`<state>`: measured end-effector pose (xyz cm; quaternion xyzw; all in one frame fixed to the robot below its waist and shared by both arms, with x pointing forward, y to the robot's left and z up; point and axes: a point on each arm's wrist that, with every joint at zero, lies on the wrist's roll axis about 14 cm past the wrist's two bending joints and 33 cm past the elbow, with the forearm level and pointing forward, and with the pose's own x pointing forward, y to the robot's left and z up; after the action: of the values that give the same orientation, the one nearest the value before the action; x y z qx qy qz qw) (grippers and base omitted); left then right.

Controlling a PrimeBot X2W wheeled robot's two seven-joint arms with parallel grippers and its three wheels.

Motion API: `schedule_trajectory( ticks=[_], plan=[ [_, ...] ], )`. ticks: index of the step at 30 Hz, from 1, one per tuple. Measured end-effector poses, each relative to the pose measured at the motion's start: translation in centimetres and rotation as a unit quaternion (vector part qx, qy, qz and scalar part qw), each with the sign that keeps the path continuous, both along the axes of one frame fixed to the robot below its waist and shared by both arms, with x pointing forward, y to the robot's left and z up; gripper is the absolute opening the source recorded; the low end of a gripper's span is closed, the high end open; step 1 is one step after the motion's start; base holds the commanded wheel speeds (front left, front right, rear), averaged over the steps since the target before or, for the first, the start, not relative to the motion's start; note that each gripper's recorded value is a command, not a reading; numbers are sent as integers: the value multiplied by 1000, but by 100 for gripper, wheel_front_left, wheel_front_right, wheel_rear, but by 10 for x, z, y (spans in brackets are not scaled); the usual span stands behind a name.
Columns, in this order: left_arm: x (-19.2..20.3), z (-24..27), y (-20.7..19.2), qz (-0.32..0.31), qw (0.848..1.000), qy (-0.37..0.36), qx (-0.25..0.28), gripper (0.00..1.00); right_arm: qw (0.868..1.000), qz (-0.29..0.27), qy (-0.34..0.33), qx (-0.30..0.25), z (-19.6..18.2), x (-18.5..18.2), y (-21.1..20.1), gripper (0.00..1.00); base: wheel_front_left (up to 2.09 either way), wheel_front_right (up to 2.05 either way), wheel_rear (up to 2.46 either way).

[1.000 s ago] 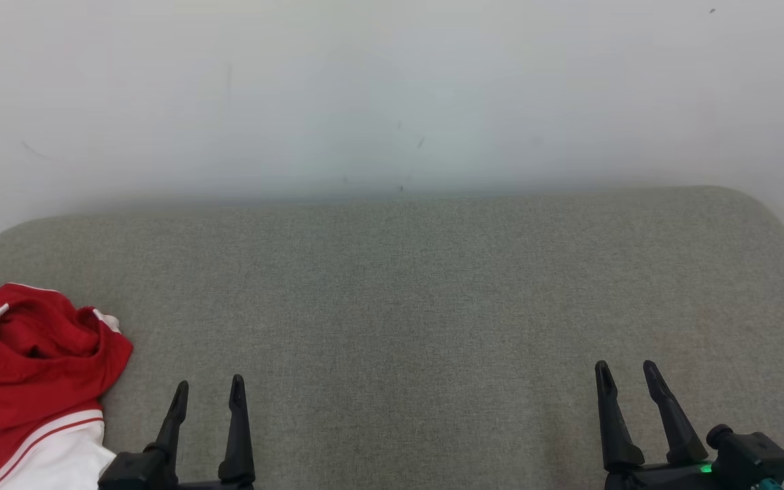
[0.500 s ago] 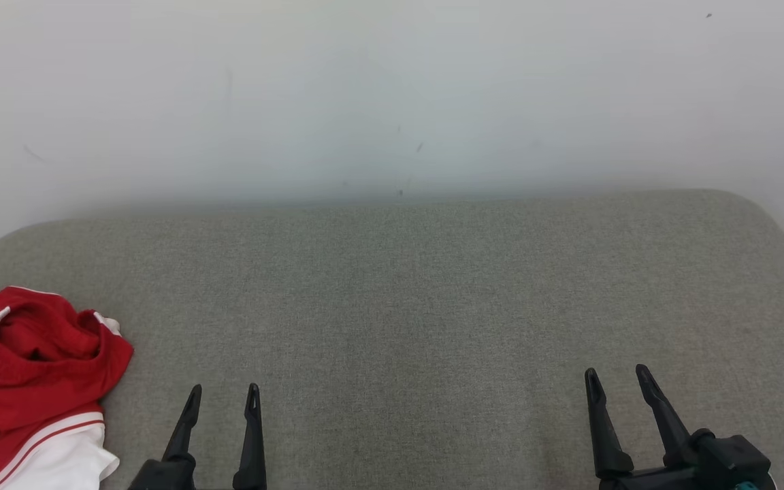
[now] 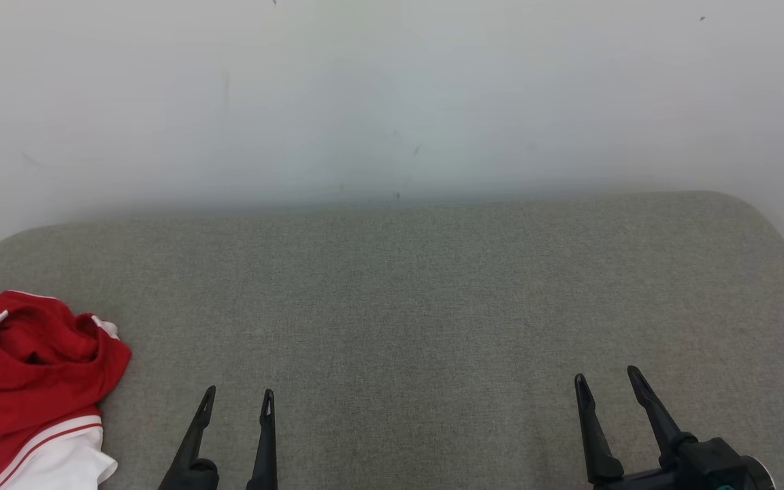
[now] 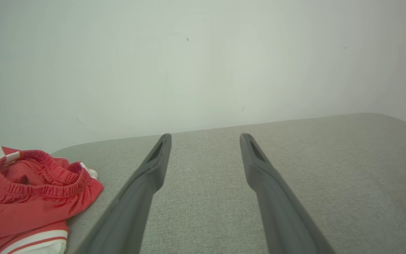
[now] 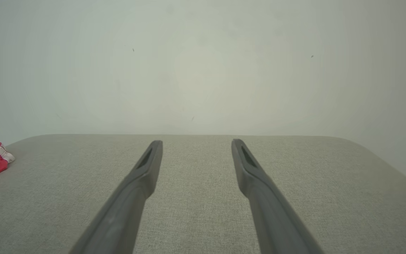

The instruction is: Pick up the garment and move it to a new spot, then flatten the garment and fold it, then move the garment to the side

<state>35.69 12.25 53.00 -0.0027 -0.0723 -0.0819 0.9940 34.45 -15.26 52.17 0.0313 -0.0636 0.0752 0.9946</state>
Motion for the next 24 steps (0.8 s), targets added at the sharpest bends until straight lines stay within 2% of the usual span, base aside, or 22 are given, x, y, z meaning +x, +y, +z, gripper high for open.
schedule_trajectory(
  ticks=[7,24],
  plan=[
    [-1,-1,-4,-7,1000,-8,27,100,1000,0,-3,-23,0,-1,1,100,0,0,0],
    [-2,-4,-4,-5,1000,-4,28,100,1000,-2,0,-23,-2,-2,0,100,0,0,0]
  ],
)
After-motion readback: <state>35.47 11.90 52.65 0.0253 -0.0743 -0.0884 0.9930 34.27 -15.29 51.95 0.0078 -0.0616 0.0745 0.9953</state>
